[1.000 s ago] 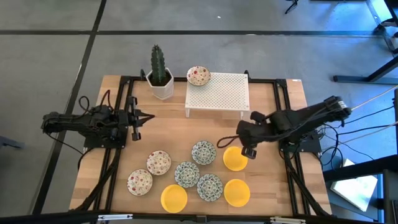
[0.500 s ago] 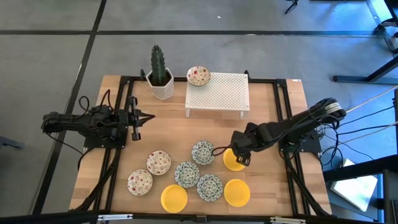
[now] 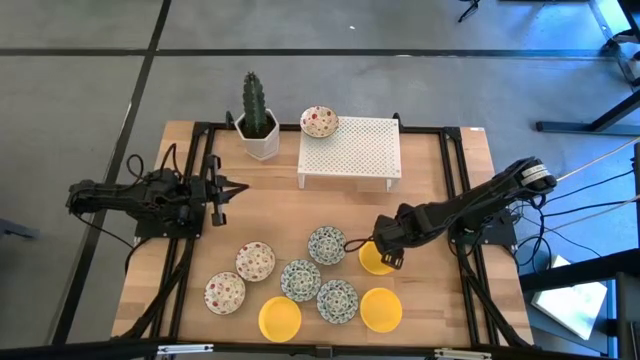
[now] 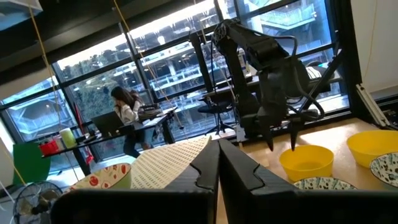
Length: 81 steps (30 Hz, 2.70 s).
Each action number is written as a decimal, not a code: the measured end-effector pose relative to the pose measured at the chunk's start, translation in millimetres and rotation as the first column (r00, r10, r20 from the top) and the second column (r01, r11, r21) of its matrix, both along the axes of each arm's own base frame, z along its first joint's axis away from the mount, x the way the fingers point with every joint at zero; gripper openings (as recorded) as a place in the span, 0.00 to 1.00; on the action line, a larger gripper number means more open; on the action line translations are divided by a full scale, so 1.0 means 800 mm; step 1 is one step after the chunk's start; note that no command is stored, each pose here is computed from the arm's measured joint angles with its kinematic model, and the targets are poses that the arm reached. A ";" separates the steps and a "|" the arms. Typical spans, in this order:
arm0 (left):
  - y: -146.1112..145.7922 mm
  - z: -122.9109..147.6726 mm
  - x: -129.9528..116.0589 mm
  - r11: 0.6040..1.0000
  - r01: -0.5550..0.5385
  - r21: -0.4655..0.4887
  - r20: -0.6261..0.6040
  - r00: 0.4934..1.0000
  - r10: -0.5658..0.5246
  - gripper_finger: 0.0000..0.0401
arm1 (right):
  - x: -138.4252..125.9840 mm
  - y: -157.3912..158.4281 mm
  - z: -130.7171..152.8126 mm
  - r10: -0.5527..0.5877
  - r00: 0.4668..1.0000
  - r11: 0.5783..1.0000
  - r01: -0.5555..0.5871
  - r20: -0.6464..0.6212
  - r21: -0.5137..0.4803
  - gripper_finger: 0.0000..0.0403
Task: Pick & Place Mini bowls
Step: Put the top left yellow bowl on the shelf
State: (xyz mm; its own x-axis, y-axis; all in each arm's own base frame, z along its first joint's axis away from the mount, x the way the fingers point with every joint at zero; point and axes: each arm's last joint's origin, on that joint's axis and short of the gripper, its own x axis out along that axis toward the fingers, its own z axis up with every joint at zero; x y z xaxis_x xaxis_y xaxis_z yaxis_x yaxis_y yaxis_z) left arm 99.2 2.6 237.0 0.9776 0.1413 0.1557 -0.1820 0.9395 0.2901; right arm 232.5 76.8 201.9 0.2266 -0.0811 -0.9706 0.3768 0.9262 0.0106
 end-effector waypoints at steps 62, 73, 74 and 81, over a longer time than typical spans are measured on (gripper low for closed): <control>-0.002 0.001 0.000 0.997 0.072 -0.041 0.018 0.997 -0.071 0.01 | 0.028 -0.016 -0.035 -0.087 0.996 0.996 0.087 -0.029 0.007 0.62; -0.002 0.001 0.000 0.994 0.076 -0.082 0.023 0.997 -0.074 0.01 | 0.031 -0.015 -0.042 -0.087 0.995 0.996 0.087 -0.043 0.002 0.38; -0.002 0.001 0.000 0.994 0.076 -0.082 0.023 0.997 -0.074 0.01 | 0.030 -0.015 -0.042 -0.086 0.995 0.996 0.086 -0.051 0.000 0.34; -0.002 0.001 0.000 0.993 0.077 -0.089 0.024 0.997 -0.075 0.01 | 0.028 -0.015 -0.040 -0.085 0.994 0.996 0.086 -0.065 0.003 0.04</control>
State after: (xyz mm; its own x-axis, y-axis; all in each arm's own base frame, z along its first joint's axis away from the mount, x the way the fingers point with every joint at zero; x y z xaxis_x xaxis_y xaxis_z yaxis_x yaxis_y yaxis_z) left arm 99.3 0.8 237.9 0.9827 0.0812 0.1663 -0.1144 0.9729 0.2009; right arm 255.0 64.7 169.7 0.1554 -0.0915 -0.9836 0.4546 0.8906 -0.0110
